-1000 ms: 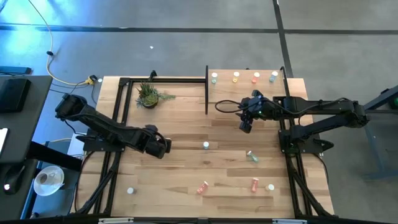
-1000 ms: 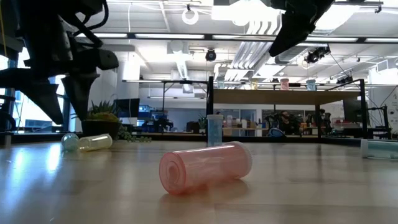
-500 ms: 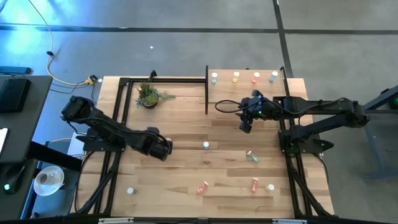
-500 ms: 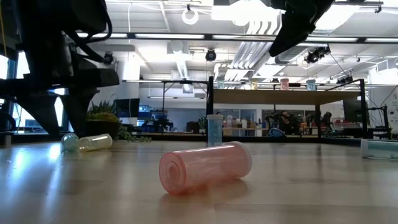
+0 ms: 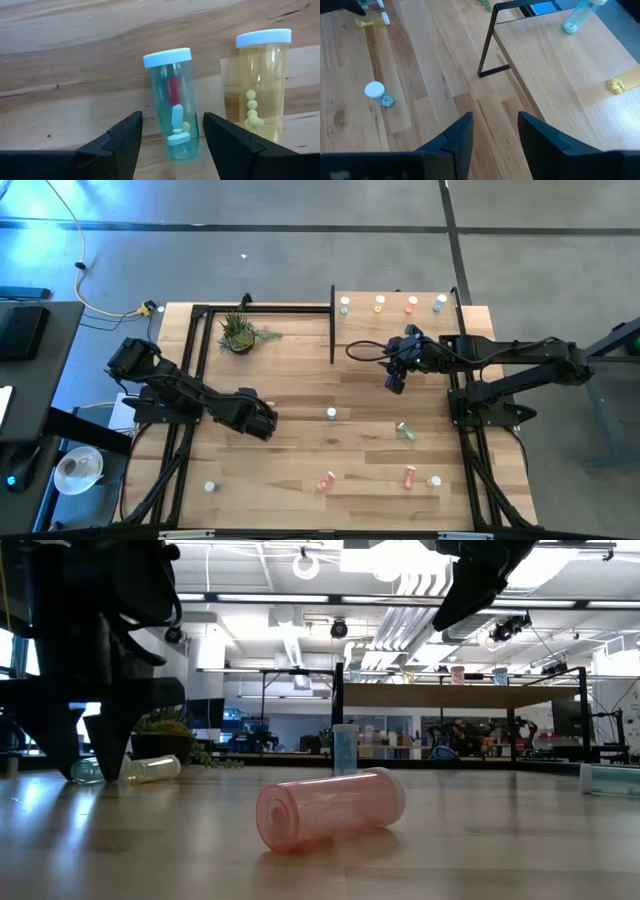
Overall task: Pick and place medicine bottles onto shelf by color
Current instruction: Put the light blue pill bottle aligned with the other light blue pill bottle on the shelf
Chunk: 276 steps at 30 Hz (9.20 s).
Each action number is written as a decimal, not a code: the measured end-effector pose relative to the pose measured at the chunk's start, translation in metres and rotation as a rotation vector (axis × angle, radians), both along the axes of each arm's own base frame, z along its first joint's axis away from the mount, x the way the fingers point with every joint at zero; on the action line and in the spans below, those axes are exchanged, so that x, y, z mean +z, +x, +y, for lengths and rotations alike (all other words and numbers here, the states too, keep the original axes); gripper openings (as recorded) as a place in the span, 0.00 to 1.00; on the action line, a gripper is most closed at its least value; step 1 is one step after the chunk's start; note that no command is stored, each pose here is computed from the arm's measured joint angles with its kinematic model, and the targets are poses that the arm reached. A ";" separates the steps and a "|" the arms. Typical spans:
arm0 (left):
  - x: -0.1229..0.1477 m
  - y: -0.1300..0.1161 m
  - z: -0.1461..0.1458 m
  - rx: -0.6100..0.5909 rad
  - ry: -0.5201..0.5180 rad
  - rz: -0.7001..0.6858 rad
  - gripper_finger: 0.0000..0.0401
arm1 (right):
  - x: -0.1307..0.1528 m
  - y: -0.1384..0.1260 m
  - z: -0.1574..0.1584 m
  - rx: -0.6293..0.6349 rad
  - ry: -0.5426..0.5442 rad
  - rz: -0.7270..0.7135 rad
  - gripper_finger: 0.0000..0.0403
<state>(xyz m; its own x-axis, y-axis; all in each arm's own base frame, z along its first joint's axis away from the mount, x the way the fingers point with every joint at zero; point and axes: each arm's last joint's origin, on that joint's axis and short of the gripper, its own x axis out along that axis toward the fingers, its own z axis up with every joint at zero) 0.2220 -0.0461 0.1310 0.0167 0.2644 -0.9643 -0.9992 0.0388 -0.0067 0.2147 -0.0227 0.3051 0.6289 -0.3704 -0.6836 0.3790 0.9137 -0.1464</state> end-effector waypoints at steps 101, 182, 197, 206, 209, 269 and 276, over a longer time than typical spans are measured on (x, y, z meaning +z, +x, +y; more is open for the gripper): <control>0.103 0.080 0.101 -1.177 0.916 -0.717 0.24 | 0.028 0.063 0.020 0.422 -0.045 -0.539 0.55; 0.110 0.080 0.102 -1.226 1.046 -0.683 0.34 | 0.000 0.094 0.018 0.350 -0.051 -0.489 0.26; 0.110 0.080 0.104 -1.138 1.039 -0.671 0.63 | 0.002 0.092 0.018 0.348 -0.053 -0.494 0.26; 0.111 0.079 0.104 -1.140 1.048 -0.657 0.62 | 0.020 0.069 0.014 0.229 -0.132 -0.487 0.26; 0.111 0.079 0.104 -1.140 1.051 -0.651 0.62 | 0.027 0.062 0.013 0.219 -0.168 -0.496 0.26; 0.084 0.071 0.104 -1.120 0.793 -0.482 0.61 | 0.011 0.099 -0.120 -0.089 0.038 -0.115 0.26; 0.084 0.071 0.104 -1.120 0.793 -0.482 0.61 | -0.001 0.104 -0.127 -0.109 0.057 -0.080 0.26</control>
<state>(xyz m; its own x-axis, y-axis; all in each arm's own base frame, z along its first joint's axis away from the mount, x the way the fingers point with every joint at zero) 0.2926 0.0578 0.2154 0.8417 0.3452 -0.4152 -0.3500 0.9343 0.0673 0.3185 -0.1501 0.3038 0.6400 -0.4017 -0.6550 0.4851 0.8723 -0.0610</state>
